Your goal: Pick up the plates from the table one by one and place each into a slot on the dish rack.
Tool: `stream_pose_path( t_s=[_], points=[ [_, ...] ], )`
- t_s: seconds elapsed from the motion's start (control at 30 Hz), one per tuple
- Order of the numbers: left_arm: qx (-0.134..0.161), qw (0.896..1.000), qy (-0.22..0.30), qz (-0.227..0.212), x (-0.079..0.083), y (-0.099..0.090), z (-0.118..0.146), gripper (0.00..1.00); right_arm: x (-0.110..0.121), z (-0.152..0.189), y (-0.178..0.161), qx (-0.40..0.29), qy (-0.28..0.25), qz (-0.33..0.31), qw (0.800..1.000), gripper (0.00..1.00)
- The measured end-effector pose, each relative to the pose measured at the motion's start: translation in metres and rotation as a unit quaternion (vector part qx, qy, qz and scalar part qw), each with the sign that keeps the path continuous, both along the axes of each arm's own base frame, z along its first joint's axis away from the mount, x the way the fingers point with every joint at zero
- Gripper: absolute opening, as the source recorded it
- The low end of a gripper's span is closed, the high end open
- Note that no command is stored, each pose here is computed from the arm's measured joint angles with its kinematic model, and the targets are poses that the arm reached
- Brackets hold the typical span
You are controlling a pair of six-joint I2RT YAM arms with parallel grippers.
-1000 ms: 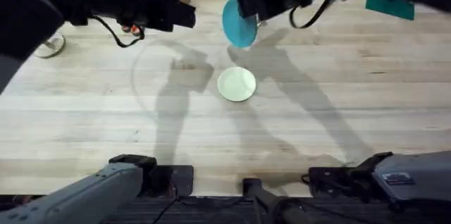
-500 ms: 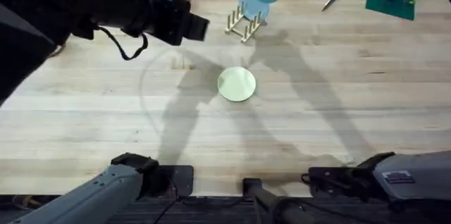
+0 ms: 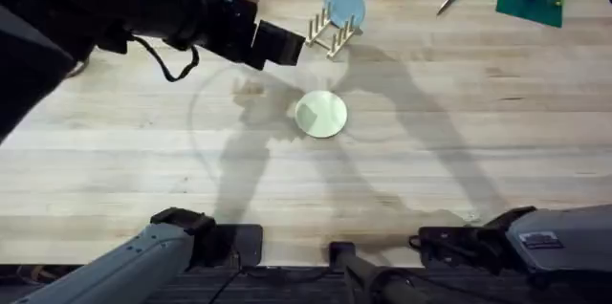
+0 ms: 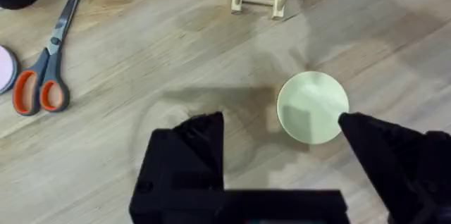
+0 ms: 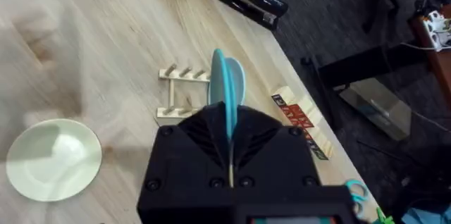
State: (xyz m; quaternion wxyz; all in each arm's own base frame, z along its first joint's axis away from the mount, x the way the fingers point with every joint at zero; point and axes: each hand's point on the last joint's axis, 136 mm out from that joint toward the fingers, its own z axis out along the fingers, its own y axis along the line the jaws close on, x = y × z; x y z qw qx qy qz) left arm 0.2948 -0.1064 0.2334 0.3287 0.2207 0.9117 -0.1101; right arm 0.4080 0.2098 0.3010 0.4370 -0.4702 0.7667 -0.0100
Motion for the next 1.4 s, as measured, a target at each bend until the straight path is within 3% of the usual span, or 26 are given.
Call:
stream_pose_path(
  t_s=[0.57, 0.9, 1.4],
  points=[
    [0.000, 1.000, 0.000, 0.000, 0.000, 0.000, 0.000, 0.993, 0.006, 0.005, -0.002, 0.004, -0.011, -0.005, 1.000, 0.028],
    [0.000, 1.000, 0.000, 0.000, 0.000, 0.000, 0.000, 0.992, 0.033, 0.001, -0.006, 0.011, 0.015, -0.021, 1.000, 0.028],
    [0.000, 1.000, 0.000, 0.000, 0.000, 0.000, 0.000, 0.993, 0.064, -0.055, -0.001, 0.004, 0.082, -0.018, 0.996, 0.028]
  ],
)
